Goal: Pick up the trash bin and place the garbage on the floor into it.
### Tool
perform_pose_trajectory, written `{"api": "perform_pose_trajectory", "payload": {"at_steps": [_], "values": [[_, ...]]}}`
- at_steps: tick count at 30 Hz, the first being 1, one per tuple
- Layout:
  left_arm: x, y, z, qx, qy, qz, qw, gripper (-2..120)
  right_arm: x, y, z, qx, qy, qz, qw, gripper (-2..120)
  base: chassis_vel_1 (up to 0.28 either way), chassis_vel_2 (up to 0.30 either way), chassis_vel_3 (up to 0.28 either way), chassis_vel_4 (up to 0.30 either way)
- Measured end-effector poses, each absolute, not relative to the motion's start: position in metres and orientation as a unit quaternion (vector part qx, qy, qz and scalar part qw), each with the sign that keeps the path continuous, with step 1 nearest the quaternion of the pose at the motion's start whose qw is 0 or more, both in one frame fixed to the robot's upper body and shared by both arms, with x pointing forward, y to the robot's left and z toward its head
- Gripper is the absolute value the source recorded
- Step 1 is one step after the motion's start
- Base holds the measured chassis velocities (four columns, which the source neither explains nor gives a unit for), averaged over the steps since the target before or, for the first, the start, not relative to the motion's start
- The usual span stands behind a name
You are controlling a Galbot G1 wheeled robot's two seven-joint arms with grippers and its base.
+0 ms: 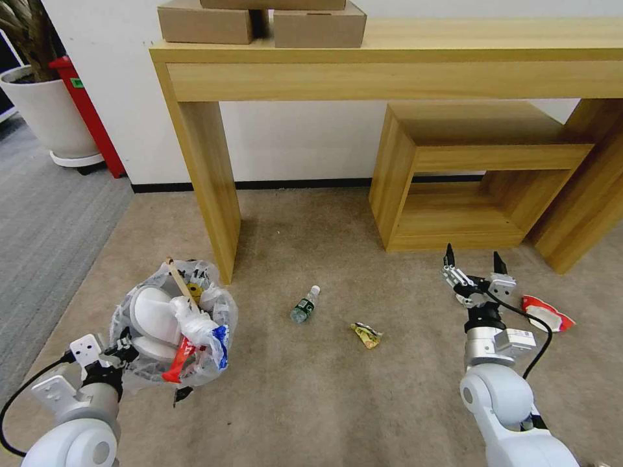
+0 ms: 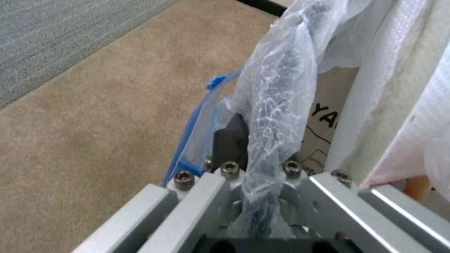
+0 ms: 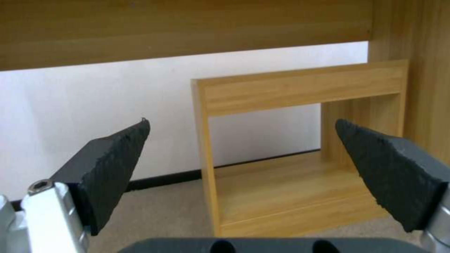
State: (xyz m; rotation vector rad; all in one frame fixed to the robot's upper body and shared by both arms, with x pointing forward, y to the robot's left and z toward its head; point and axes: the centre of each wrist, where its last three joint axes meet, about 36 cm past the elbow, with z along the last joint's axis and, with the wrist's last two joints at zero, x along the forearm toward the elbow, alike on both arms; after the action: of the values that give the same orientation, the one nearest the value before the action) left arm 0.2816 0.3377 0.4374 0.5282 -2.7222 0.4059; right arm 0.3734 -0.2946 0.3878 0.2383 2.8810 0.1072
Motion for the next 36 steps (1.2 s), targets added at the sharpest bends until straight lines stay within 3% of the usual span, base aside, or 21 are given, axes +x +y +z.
{"api": "perform_pose_trajectory", "payload": {"at_steps": [36], "values": [[0.2793, 0.3376, 0.4339, 0.189, -0.957, 0.142, 0.167, 0, 0.3688, -0.2988, 0.3803, 0.092, 0.988, 0.013, 0.127, 100, -0.019, 0.018, 0.018, -0.019]]}}
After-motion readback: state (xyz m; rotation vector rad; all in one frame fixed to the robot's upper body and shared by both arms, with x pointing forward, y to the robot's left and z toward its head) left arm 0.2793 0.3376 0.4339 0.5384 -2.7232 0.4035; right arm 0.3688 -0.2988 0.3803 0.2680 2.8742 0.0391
